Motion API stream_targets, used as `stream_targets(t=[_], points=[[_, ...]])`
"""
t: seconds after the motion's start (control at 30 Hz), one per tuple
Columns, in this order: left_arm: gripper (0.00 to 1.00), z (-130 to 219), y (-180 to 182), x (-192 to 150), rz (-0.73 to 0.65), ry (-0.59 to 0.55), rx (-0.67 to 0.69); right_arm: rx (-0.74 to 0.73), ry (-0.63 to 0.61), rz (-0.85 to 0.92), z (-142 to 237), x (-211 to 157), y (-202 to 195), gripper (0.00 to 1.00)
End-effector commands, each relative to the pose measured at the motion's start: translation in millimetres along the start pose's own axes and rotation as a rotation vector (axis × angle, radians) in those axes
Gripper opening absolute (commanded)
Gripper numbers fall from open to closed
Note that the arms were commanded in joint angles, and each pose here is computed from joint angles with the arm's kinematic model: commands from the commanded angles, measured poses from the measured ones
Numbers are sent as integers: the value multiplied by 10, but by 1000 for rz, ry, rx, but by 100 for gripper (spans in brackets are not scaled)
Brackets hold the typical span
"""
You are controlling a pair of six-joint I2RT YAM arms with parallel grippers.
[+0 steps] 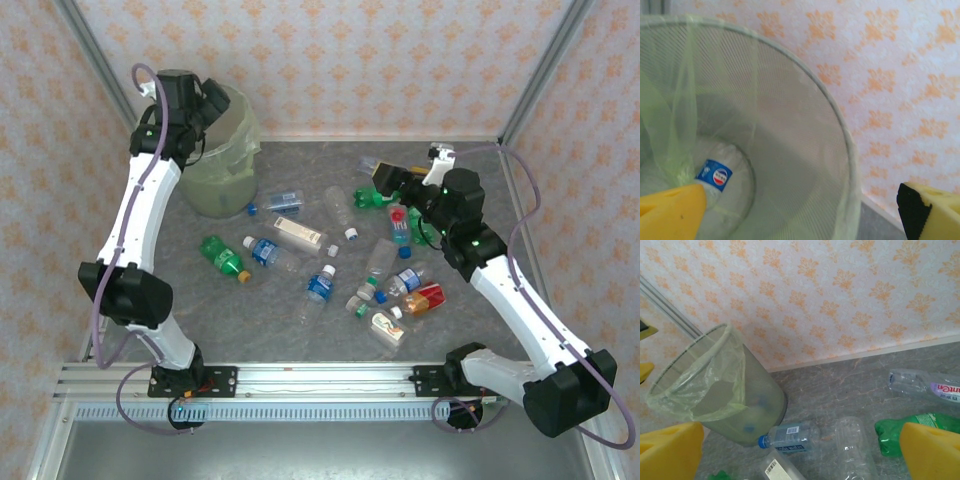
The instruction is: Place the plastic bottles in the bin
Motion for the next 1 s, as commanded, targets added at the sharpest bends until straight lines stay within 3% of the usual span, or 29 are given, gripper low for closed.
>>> stream_targets(t=[0.0,0.4,0.67,0.97], points=[[99,168,-28,-145,-63,12,-13,-65,19,-39,-2,-74,-71,100],[99,370,178,-1143,-69,219,-75,-30,30,-148,5,-181,-81,100],[99,366,866,-1770,-15,317,86,9,58,-120,-85,-286,194,100],[99,280,1496,-2034,-58,332,296,71,110,-51,-247,-435,544,100]])
Point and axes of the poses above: each hand's point on the last joint's axis, 136 mm out from that joint toward the fingers, its own z axis back along the fingers, its own y axis along the line the jaws close on, x = y × z, the point moved 9 cm from there along z, back along the fingers, and after that the axes turned 2 degrees about z, right-handed, at the moved point
